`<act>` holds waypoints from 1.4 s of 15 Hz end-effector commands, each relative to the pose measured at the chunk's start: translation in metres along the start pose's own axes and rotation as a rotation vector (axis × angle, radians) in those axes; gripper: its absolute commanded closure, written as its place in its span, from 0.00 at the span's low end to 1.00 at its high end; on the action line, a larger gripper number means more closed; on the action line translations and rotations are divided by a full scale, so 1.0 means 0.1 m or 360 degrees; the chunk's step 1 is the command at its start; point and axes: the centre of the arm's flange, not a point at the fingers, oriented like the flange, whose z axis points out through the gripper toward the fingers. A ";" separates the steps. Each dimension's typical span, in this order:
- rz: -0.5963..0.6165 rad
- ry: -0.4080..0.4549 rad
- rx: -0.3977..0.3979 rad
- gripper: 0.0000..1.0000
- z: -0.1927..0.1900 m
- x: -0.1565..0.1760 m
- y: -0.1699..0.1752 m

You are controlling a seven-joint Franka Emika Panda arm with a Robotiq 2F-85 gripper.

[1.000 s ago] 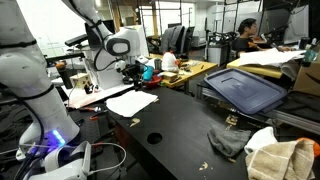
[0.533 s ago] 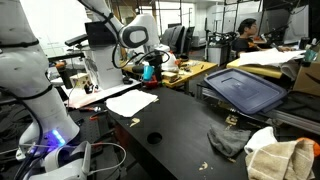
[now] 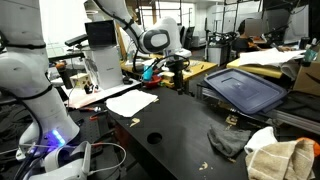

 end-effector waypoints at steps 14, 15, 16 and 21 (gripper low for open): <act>-0.0603 -0.0291 -0.0276 0.00 -0.65 0.30 -0.32; -0.0688 -0.0268 -0.0273 0.00 -0.68 0.24 -0.32; -0.0772 -0.0246 -0.0266 0.00 -0.71 0.19 -0.34; -0.0880 -0.0217 -0.0250 0.00 -0.65 0.10 -0.50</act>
